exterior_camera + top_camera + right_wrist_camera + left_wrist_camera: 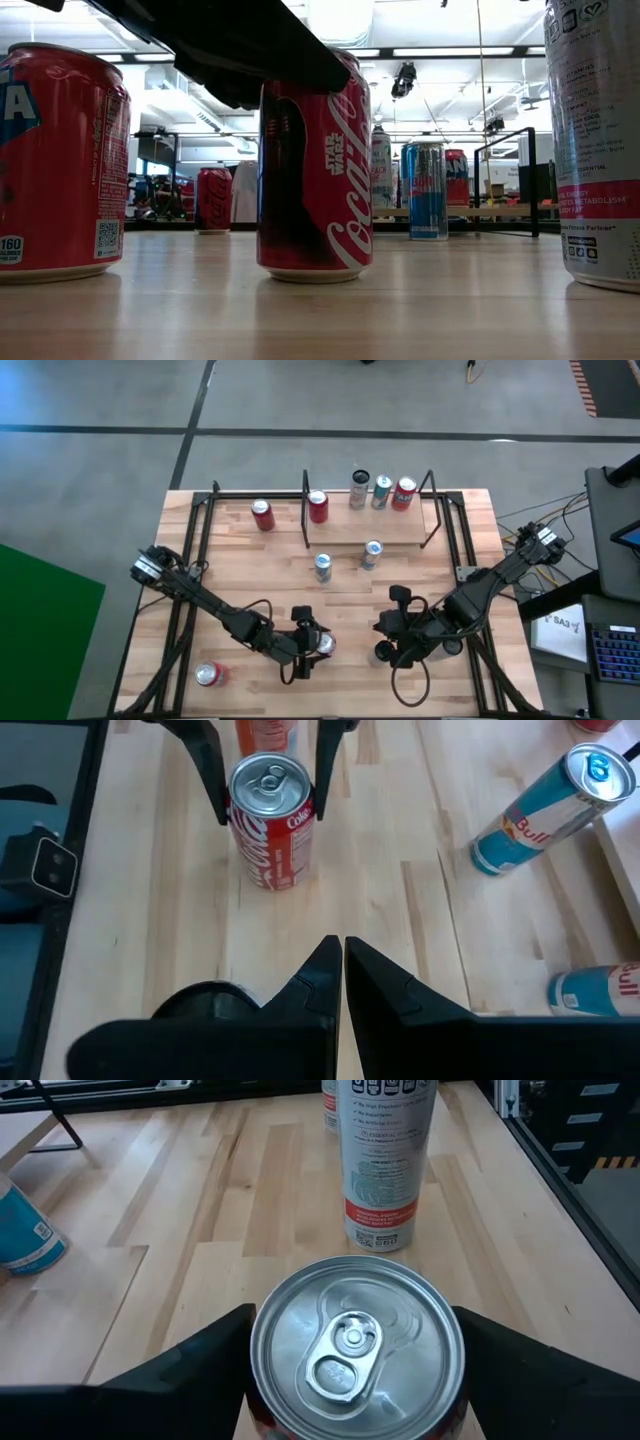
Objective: Place canned beverage on shelf
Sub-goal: Put the red and white soda can on the shelf
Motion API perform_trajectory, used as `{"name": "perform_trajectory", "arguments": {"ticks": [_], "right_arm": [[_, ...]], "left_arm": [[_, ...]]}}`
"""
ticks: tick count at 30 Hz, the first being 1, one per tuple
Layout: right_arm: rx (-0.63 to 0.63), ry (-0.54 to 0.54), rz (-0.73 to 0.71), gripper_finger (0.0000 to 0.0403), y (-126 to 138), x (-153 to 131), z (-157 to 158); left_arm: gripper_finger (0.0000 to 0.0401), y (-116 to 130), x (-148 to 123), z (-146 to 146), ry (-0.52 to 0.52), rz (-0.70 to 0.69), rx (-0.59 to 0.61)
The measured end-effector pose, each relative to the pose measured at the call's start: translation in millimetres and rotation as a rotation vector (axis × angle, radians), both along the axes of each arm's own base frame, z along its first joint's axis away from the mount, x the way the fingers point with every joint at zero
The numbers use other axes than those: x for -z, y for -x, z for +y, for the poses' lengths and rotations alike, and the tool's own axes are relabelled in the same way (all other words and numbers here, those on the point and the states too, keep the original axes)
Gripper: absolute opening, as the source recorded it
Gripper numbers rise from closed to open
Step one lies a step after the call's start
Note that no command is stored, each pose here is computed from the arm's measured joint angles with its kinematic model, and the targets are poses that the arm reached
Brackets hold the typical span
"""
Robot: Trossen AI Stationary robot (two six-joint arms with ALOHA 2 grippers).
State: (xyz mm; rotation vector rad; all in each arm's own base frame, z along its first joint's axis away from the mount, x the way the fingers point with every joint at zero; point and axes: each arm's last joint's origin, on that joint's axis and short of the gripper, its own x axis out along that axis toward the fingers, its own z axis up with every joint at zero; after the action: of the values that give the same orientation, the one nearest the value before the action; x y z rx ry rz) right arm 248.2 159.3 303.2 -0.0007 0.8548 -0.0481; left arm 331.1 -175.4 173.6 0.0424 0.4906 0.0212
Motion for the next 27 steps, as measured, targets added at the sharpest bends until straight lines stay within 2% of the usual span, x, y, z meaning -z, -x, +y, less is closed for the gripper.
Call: {"name": "perform_trajectory", "arguments": {"ticks": [6, 16, 20, 27], "right_arm": [[0.007, 0.025, -0.010, 0.0009, -0.2, 0.4, -0.8], [-0.023, 0.055, -0.024, 0.0009, -1.5, -0.6, -1.0], [-0.036, 0.076, -0.030, 0.0009, -1.4, -1.3, -1.4], [-0.049, 0.105, -0.036, 0.0009, -3.4, -3.6, -4.9]], "left_arm": [[0.0284, -2.5, -8.9, -1.7, -0.053, -0.009, 0.035], [0.0284, 4.0, -54.7, 2.8, -0.096, -0.108, 0.094], [0.0284, 9.9, -76.7, 12.0, -0.075, -0.155, 0.084], [0.0284, 17.5, -116.5, 45.9, 0.008, -0.254, -0.019]]}}
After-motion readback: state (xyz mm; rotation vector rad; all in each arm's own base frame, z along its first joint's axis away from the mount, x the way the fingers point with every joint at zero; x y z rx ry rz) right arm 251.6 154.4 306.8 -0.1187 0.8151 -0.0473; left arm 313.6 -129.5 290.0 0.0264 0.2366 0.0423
